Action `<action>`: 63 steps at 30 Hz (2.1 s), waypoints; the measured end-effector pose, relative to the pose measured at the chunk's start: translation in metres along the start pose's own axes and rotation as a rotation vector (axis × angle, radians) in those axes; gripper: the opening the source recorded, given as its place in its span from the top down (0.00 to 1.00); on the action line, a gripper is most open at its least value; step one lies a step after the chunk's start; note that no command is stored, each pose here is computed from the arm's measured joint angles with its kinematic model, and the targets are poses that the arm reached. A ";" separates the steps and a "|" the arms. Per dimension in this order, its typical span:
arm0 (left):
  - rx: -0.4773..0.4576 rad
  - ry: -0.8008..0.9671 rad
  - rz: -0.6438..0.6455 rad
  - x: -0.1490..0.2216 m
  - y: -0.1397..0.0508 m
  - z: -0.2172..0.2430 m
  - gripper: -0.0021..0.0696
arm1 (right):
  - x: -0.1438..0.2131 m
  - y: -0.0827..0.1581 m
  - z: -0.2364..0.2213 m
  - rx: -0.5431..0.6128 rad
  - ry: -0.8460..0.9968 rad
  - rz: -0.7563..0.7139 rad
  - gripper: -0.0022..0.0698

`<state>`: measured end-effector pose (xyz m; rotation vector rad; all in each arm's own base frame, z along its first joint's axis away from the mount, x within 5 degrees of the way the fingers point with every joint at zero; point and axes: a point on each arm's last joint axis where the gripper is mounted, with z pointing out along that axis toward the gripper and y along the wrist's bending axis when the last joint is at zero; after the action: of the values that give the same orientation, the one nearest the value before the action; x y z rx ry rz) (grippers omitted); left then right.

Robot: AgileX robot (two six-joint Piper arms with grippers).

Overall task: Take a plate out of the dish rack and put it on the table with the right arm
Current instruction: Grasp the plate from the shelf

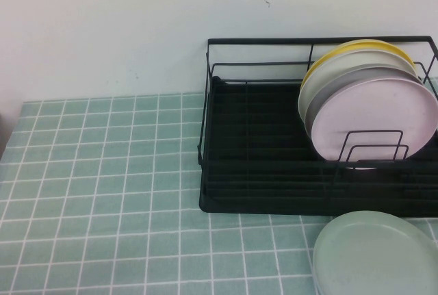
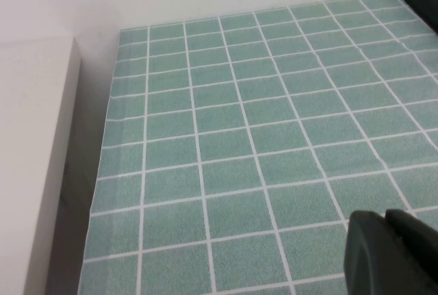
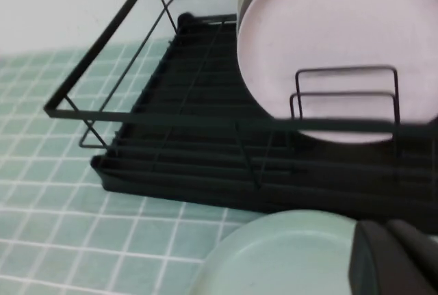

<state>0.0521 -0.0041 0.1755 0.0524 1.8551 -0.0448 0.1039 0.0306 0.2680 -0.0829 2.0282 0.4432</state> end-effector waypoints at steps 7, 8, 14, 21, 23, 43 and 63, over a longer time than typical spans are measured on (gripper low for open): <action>0.000 0.000 0.000 0.000 0.000 0.000 0.98 | -0.044 0.000 0.021 -0.027 0.068 -0.198 0.97; 0.000 0.000 0.000 0.000 0.000 0.000 0.98 | -0.052 0.000 0.026 -0.042 0.087 -0.225 0.97; 0.000 0.000 0.000 0.000 0.000 0.000 0.98 | -0.097 0.001 0.064 -0.186 0.236 -0.362 0.96; 0.000 0.000 0.000 0.000 0.000 0.000 0.98 | -0.137 -0.006 0.108 -0.308 0.288 -0.586 0.66; 0.000 0.000 0.000 0.000 0.000 0.000 0.98 | -0.146 -0.008 0.117 -0.331 0.278 -0.671 0.56; 0.000 0.000 0.000 0.000 0.000 0.000 0.98 | -0.143 -0.046 0.198 -0.357 0.307 -0.986 0.45; 0.000 0.000 0.000 0.000 0.000 0.000 0.98 | -0.128 -0.064 0.230 -0.335 0.311 -1.096 0.45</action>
<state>0.0521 -0.0041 0.1755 0.0524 1.8551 -0.0448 0.3746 0.0339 0.2651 -1.4509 1.8451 0.0462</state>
